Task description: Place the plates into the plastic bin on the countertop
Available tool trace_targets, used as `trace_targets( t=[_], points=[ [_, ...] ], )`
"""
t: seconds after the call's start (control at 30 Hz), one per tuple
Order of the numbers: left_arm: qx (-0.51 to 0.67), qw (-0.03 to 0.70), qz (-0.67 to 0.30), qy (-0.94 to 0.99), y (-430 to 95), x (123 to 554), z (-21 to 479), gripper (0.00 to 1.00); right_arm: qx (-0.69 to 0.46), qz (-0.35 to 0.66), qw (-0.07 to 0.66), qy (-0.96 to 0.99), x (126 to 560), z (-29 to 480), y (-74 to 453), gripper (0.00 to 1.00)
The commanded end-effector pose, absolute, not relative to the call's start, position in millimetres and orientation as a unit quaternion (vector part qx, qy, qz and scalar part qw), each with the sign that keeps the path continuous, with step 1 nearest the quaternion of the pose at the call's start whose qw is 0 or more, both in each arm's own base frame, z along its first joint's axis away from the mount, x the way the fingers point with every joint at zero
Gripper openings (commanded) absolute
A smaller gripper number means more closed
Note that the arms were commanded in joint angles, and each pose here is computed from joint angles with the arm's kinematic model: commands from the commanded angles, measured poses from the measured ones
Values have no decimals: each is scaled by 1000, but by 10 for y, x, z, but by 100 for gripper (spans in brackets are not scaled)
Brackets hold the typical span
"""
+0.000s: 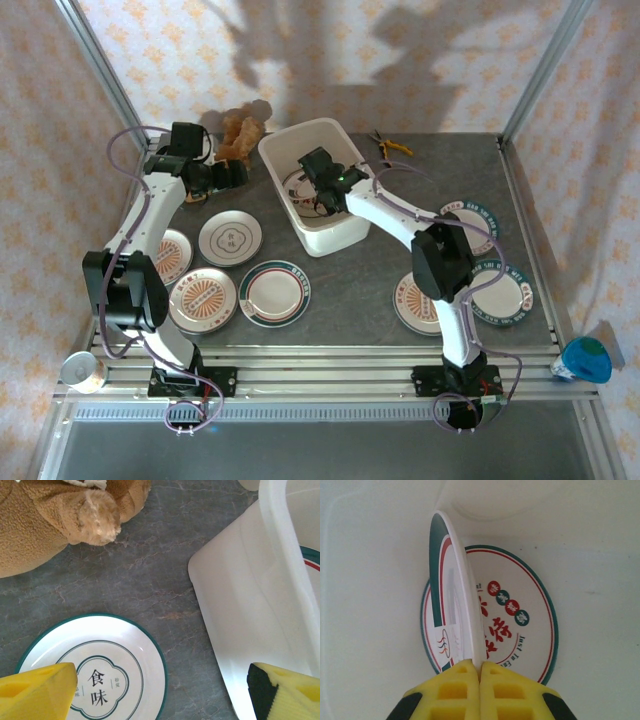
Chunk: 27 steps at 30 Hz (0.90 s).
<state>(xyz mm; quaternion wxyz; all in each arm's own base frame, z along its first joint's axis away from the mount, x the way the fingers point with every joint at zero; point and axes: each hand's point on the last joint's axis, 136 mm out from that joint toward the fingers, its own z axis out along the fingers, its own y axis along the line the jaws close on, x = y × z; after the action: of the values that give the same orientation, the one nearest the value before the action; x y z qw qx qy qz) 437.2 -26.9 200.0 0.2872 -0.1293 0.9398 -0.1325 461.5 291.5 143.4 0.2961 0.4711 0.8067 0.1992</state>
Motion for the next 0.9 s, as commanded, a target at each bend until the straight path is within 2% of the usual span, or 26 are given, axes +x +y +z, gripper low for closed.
trace_targets(
  t=[0.0, 0.57, 0.77, 0.87],
  points=[
    [-125, 282, -115, 944, -198, 4369, 2009, 90, 479, 213, 306, 795, 4642, 1550, 2960, 0],
    [-132, 267, -119, 947, -213, 4362, 1914, 90, 495, 207, 249, 806, 4544, 986, 3142, 0],
    [-135, 266, -119, 947, -207, 4345, 1899, 90, 493, 203, 252, 808, 4536, 977, 3126, 19],
    [-137, 266, -121, 947, -215, 4338, 1886, 90, 488, 198, 260, 810, 4564, 1019, 3113, 22]
  ],
)
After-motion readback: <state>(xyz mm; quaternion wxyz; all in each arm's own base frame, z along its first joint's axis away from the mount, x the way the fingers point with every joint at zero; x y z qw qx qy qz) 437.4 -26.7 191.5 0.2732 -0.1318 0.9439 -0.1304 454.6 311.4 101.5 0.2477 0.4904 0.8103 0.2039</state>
